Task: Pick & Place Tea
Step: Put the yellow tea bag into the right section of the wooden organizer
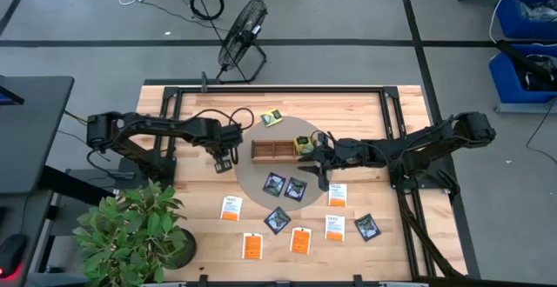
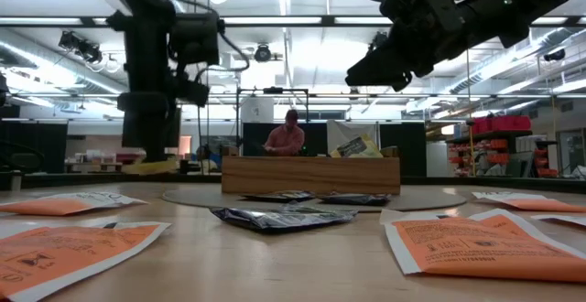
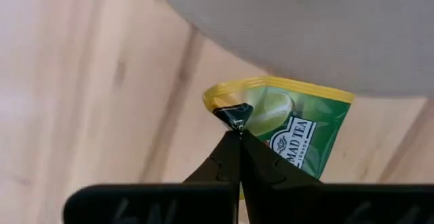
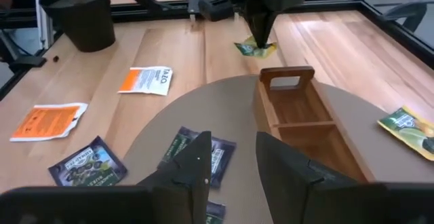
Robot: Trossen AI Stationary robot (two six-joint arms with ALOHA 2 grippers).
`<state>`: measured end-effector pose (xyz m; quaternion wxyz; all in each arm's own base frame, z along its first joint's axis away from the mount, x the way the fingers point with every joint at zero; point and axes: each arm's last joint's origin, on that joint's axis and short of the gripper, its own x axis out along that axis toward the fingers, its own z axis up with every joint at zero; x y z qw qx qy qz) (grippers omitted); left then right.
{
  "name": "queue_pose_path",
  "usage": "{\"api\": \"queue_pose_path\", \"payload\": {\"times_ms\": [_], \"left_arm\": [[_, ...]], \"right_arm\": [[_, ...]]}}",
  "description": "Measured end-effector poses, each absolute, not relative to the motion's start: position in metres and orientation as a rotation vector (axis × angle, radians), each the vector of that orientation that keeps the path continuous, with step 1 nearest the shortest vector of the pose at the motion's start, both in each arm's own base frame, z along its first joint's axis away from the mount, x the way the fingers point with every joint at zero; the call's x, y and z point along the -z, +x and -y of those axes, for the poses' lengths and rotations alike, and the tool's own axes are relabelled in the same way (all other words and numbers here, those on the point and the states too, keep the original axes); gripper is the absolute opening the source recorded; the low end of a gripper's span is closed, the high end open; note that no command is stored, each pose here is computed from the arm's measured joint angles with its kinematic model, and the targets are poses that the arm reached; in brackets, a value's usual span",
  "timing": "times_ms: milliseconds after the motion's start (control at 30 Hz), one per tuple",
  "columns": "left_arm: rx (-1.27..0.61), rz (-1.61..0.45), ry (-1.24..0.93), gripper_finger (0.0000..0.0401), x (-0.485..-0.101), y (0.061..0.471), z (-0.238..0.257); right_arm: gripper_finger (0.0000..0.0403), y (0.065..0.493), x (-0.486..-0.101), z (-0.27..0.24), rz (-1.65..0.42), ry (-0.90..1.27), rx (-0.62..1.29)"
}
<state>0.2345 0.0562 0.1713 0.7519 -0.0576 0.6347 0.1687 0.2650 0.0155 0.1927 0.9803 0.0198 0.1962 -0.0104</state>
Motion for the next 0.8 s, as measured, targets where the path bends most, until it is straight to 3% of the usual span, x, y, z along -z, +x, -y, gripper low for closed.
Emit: {"api": "queue_pose_path", "payload": {"times_ms": [433, 800], "left_arm": [[-0.616, -1.226, 0.359, 0.0003, -0.224, 0.264, -0.028], [-0.673, -1.025, 0.569, 0.0003, -0.252, 0.282, 0.0]], "right_arm": [[0.0126, 0.271, -0.212, 0.011, -0.181, 0.053, 0.187], [0.0127, 0.284, -0.242, 0.026, -0.124, -0.006, 0.202]]}}
